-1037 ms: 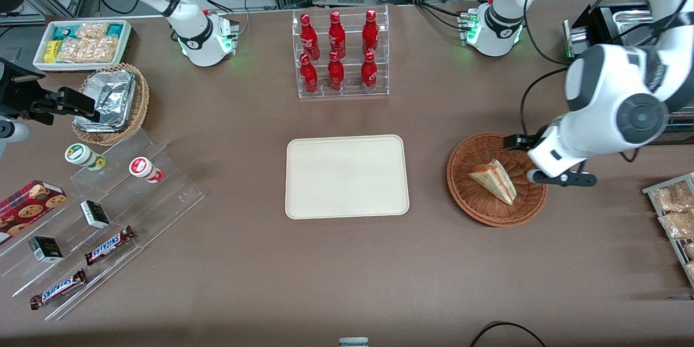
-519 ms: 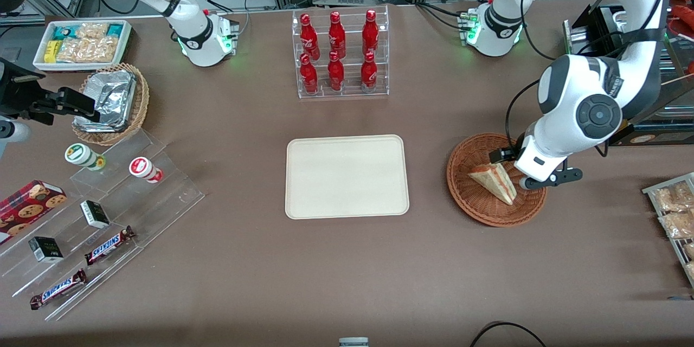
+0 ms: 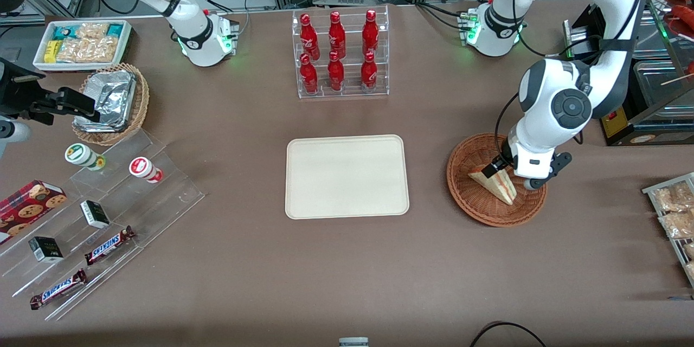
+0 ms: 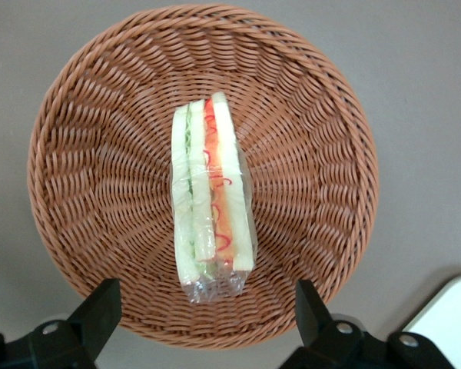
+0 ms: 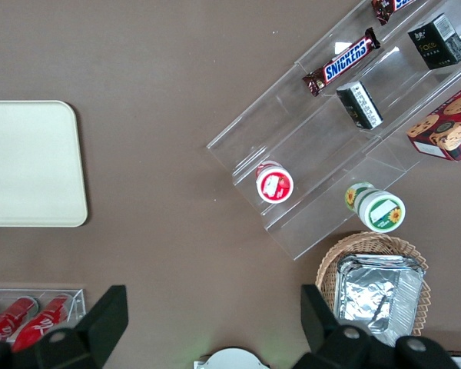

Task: Place sandwich from basket to tray
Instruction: 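Lower the open left gripper around the wrapped sandwich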

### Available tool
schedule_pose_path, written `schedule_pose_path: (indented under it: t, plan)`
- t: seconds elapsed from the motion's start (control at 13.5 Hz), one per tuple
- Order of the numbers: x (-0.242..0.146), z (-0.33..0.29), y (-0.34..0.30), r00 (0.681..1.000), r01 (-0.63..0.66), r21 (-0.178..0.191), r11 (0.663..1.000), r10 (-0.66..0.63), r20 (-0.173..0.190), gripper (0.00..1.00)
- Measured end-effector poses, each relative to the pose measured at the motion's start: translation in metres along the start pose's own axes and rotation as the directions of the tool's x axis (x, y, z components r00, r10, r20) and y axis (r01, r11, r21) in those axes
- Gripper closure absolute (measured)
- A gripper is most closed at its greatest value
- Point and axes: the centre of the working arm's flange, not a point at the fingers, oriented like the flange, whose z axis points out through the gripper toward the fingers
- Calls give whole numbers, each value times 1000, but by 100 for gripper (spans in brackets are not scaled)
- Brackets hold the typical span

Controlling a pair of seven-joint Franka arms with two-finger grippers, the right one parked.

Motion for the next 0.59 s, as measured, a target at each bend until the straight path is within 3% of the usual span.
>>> schedule_pose_path:
  t: [0.37, 0.59]
  plan:
    - [0, 13, -5, 992, 128, -27, 991, -128, -15, 0]
    - [0, 26, -5, 989, 149, -26, 989, -149, -10, 0]
